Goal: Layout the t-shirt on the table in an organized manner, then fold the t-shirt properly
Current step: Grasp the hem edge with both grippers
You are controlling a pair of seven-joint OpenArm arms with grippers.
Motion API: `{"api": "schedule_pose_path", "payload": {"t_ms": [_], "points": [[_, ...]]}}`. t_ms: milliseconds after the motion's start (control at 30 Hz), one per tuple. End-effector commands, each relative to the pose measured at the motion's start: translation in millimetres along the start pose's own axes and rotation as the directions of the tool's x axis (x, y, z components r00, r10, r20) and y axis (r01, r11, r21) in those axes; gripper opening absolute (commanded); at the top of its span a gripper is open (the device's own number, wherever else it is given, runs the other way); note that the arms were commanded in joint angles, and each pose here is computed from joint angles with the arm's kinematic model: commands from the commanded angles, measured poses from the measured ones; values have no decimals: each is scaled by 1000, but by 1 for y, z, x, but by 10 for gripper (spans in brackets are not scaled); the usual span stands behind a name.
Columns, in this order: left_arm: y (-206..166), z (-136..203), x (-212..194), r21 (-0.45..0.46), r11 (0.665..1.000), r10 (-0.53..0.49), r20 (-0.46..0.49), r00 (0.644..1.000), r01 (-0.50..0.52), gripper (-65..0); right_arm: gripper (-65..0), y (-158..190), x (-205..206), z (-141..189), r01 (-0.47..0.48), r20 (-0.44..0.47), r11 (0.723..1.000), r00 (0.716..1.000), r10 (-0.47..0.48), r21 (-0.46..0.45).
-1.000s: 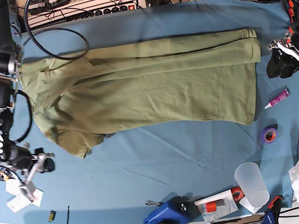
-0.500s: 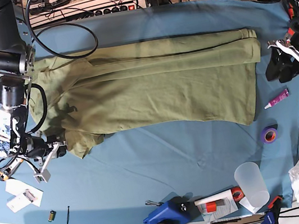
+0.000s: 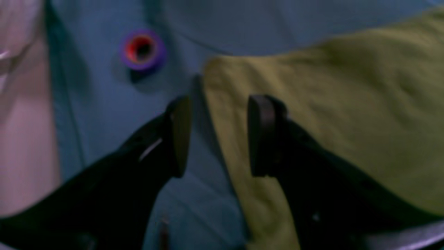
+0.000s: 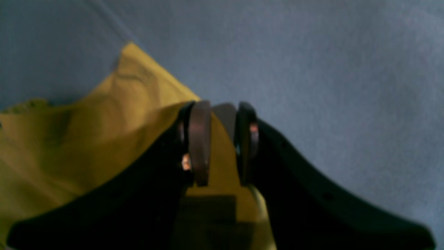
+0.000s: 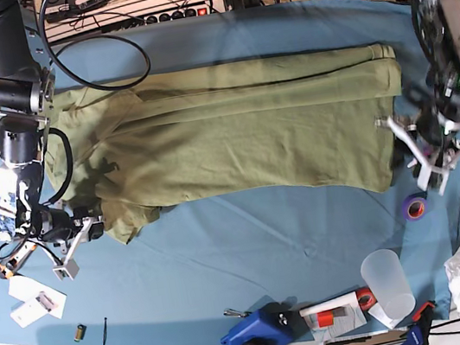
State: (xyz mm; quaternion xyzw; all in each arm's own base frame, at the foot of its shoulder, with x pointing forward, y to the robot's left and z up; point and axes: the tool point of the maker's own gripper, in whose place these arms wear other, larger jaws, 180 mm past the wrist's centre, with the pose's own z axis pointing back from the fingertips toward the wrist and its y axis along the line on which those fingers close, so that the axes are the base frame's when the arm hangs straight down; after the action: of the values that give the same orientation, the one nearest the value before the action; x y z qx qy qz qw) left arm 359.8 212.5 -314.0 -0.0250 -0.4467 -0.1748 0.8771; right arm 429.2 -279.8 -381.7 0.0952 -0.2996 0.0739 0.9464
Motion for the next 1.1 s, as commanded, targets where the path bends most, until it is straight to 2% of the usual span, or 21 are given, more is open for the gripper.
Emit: {"api": "schedule_pose_path", "payload": {"t_ms": [0,167,267,333,533,667,767,833,933,967,1067], "points": [[9,-4,12,10,1000,-9,23,1000,9,-375,-505,-6,23,11,-15,50,1000,999,16,-13],[14,-45,1,-38,997,63,-66,996,-66,-375,-505,-5,23,11,-16,49,1000,999,16,-11],[10,-59,-4,-113,988,96,-98,991,-107,-375,-505,-4,21,11,-27,35,1000,999,27,-2],[8,-64,-4,-152,979,118,-102,988,-133,-375,-505,-2,19,11,-39,27,999,999,39,7],[13,-72,-15,-158,971,158,-141,977,-179,-375,-505,-1,14,11,-49,1,999,999,49,16],[5,-73,-20,-204,959,169,-151,974,-198,-377,-505,7,13,11,-17,-1,998,1000,18,60],[2,-72,-20,-215,954,180,-155,971,-211,-442,-506,9,12,11,-9,-5,997,1000,10,72],[2,-73,-19,-216,953,181,-150,972,-211,-515,-515,9,12,11,-9,-6,997,1000,9,72],[0,-72,-15,-230,946,200,-137,970,-228,-639,-623,9,10,11,-9,-21,997,1000,11,72],[0,-72,-15,-231,946,201,-136,970,-228,-650,-650,9,8,11,-9,-27,997,1000,11,72],[0,-72,-16,-229,946,200,-140,970,-229,-650,-650,9,8,11,-9,-30,997,999,11,72]]}}
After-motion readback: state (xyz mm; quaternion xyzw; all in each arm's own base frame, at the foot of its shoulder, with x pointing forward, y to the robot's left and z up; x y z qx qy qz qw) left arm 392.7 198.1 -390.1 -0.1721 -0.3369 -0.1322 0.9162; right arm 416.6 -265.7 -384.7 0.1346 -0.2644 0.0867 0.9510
